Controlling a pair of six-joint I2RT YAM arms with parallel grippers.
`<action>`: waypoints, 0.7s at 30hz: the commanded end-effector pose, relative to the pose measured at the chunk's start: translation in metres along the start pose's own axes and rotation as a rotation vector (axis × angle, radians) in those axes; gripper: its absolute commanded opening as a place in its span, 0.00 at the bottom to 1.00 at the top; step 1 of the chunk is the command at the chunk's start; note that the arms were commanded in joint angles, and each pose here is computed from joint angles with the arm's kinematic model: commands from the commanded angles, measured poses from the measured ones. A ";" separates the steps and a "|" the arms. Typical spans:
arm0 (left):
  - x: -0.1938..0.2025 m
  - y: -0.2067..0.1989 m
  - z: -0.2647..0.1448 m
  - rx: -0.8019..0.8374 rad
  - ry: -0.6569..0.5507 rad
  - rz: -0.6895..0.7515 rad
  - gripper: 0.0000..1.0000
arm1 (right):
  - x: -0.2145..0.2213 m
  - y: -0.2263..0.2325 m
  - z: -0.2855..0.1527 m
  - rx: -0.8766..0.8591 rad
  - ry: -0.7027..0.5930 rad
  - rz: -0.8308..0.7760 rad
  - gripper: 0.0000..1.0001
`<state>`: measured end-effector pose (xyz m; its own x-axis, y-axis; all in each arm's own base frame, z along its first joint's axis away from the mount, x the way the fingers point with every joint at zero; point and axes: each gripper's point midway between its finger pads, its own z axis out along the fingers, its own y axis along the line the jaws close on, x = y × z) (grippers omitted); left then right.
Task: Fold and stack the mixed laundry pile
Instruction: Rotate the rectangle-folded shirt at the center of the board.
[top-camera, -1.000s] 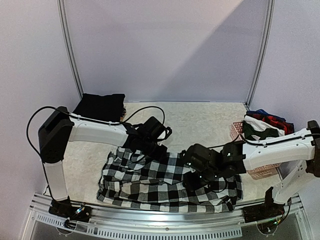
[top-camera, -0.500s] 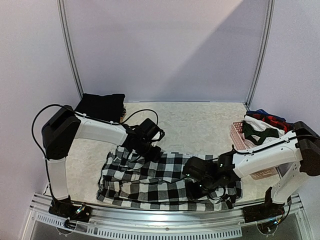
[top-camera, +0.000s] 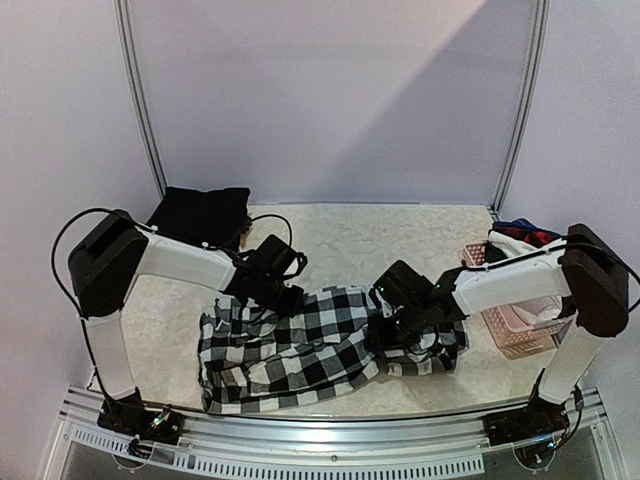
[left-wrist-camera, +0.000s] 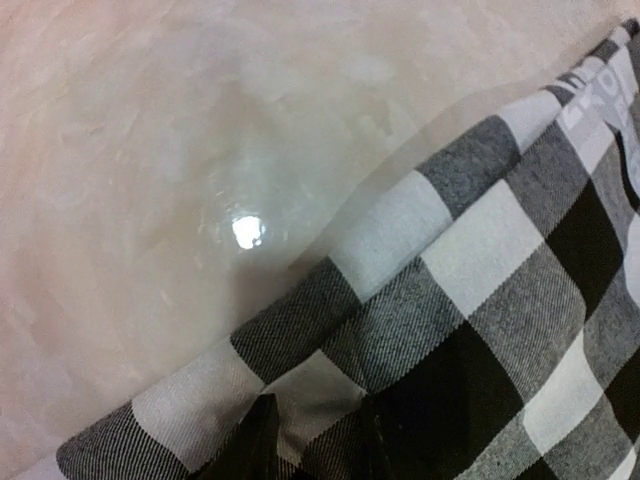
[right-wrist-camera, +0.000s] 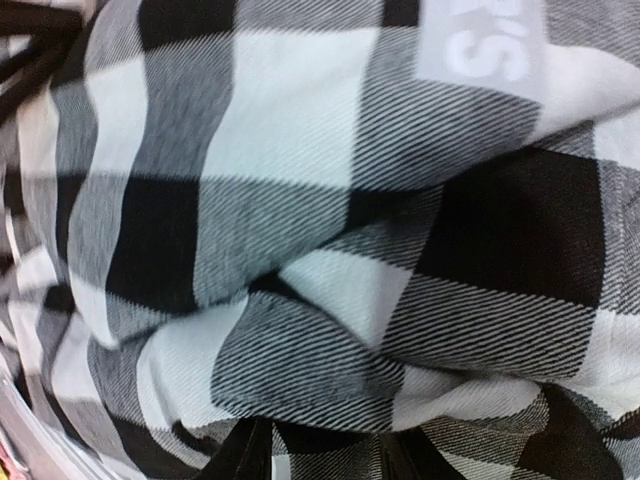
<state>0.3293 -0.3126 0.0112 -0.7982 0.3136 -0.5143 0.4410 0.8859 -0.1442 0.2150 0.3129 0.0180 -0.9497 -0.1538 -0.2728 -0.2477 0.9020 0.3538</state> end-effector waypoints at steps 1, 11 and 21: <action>0.051 0.033 0.001 -0.081 0.150 -0.053 0.30 | -0.001 -0.062 0.033 0.157 0.111 0.016 0.37; 0.066 0.027 -0.002 -0.004 0.158 -0.143 0.30 | -0.080 -0.066 0.057 0.085 0.127 0.035 0.37; 0.081 -0.010 -0.004 0.123 0.165 -0.199 0.30 | -0.142 -0.094 0.078 0.041 0.142 0.095 0.36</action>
<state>0.3140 -0.2997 0.0130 -0.8491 0.1548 -0.5050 0.3437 0.8879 -0.3057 0.4024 0.3291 0.0194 -0.9474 -0.1119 -0.2997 -0.2444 0.8576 0.4524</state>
